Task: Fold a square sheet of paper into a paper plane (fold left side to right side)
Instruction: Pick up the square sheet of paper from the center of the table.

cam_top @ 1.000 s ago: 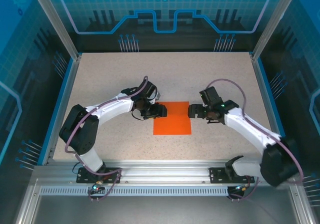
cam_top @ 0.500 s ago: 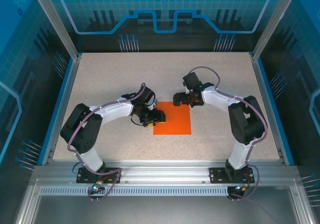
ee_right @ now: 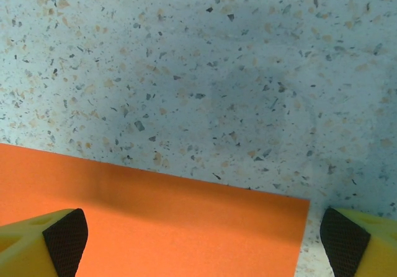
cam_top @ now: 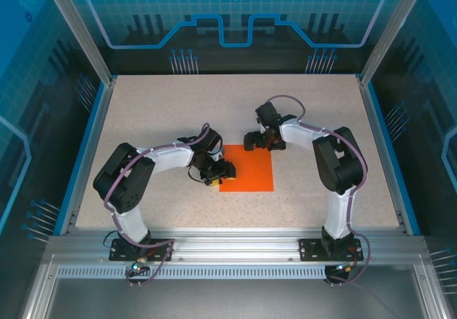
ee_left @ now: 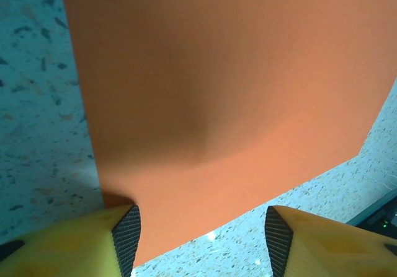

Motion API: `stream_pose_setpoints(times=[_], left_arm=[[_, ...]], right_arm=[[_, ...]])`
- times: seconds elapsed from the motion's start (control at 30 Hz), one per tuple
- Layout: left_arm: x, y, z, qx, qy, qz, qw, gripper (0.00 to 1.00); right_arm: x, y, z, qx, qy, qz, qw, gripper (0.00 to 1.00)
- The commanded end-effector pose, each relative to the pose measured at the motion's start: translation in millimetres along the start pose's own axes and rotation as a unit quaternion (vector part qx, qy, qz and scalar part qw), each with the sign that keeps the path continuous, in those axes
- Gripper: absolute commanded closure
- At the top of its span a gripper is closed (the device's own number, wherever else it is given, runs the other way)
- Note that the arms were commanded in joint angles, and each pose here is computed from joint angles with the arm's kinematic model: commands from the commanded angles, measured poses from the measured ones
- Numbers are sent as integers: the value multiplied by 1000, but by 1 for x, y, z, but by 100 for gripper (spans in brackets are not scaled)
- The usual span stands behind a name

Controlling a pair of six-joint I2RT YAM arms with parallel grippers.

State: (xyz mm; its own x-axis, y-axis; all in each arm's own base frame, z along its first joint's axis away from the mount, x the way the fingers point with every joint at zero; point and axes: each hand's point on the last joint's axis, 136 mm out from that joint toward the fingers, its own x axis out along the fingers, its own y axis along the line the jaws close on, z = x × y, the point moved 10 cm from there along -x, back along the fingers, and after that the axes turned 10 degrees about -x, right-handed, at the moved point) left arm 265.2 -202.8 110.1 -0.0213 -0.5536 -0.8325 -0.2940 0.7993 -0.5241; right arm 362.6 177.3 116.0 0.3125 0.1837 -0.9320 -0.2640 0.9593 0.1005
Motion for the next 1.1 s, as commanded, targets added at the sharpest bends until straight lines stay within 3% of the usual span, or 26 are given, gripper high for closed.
stream_pose_setpoints(times=[0.0,0.57,0.73,1.07], left_arm=[[8,10,-1,-22,14,7,1000,42],[11,16,0,-26,2,26,999,44],[9,14,0,-23,-2,22,999,44],[-9,5,-1,-2,-31,-3,999,42]], right_arm=[[8,13,-16,-4,41,29,999,0],[-17,47,-39,-57,68,28,996,2],[-23,49,-42,-66,76,45,994,14],[-29,54,-39,-73,74,81,991,47]])
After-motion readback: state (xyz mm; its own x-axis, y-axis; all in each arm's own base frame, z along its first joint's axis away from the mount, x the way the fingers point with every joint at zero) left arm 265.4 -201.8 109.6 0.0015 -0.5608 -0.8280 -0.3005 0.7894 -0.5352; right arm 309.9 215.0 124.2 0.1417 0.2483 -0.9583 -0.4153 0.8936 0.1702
